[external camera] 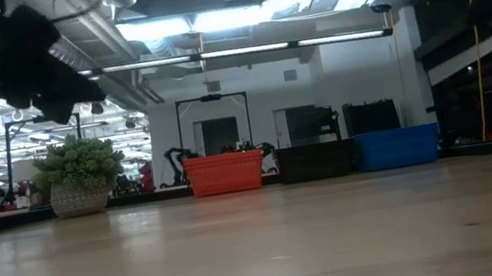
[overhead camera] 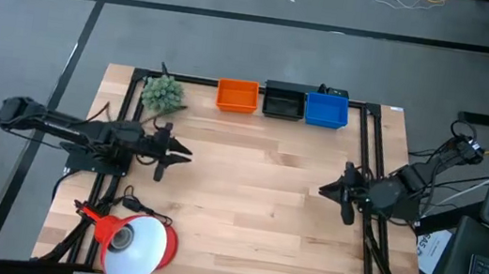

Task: Stack baskets by color
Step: Return to Home Position

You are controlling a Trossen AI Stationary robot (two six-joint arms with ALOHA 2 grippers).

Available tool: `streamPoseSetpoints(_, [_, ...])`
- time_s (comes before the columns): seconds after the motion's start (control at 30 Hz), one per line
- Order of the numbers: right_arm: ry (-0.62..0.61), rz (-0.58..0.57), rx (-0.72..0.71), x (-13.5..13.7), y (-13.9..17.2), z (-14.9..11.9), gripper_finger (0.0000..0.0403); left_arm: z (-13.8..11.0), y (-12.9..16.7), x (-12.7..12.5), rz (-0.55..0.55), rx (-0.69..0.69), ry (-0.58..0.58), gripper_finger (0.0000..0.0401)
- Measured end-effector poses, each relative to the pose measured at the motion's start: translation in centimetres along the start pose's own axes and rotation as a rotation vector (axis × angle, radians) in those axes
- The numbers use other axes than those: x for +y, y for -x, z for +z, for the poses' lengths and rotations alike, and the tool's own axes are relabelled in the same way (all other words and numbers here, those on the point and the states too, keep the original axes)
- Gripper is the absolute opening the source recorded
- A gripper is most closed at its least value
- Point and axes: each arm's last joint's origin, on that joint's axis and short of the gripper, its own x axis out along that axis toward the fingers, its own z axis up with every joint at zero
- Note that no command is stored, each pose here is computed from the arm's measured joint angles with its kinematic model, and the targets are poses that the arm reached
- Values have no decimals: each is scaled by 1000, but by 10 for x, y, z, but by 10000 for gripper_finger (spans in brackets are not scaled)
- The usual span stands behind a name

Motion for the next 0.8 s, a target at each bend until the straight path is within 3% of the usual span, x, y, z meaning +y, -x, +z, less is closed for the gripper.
streamPoseSetpoints(0.33, [107, 28, -92, -5, 13, 6, 59, -28, 16, 8, 16, -108, 12, 99])
streamPoseSetpoints(0.67, [220, 80, -200, -16, 26, 4, 59, -24, 22, 8, 10, -172, 26, 99])
streamPoseSetpoints(0.8, [217, 162, -290, -16, 24, 0, 59, -24, 22, 8, 8, -171, 42, 98])
